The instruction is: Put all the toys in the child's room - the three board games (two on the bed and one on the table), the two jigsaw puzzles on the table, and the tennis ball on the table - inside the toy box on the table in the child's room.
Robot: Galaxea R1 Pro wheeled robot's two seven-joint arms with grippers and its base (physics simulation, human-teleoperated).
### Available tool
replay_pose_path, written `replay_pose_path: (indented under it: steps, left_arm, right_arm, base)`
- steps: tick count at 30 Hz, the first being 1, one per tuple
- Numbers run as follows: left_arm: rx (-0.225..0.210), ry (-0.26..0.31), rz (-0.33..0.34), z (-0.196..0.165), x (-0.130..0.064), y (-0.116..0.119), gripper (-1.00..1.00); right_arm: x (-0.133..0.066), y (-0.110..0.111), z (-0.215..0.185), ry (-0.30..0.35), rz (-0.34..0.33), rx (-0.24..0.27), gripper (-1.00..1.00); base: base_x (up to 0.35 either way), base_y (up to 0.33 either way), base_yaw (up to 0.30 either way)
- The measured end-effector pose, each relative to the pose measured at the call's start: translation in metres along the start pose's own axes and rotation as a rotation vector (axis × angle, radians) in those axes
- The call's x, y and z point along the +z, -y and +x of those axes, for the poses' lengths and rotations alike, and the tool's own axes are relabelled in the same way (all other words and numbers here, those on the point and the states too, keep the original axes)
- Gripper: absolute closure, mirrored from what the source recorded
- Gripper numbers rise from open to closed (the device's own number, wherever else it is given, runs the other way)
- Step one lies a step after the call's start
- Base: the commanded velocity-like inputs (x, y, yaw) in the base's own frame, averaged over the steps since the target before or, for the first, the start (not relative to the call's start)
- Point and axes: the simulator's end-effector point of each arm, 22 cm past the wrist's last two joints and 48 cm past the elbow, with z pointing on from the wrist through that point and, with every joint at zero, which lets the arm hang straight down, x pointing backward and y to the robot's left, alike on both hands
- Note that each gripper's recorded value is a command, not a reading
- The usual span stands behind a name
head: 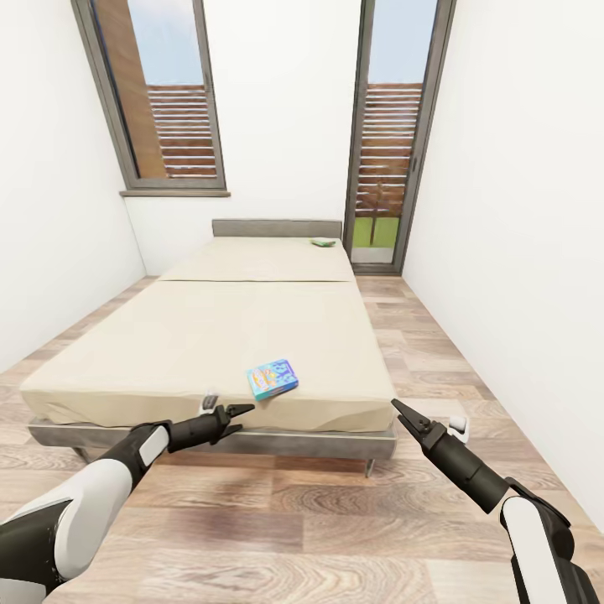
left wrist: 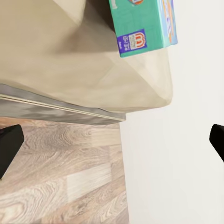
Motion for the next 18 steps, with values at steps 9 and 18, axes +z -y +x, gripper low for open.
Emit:
replay_pose_path:
  steps: [9,18]
  left_arm:
    - [0.0,-0.003,0.003,0.0018,0.0026,0.0018,-1.0]
    - [0.001,-0.002,0.005,0.0019,0.0029,0.0025,-1.0]
  right_arm:
    - [0.0,0.0,0.0,0.0,0.0,0.0,-1.0]
    - [0.0,-0.0001,0.0,0.0,0.0,0.0,-1.0]
  base:
    - [0.016,-0.197,0.0]
    - [0.028,-0.03,0.0]
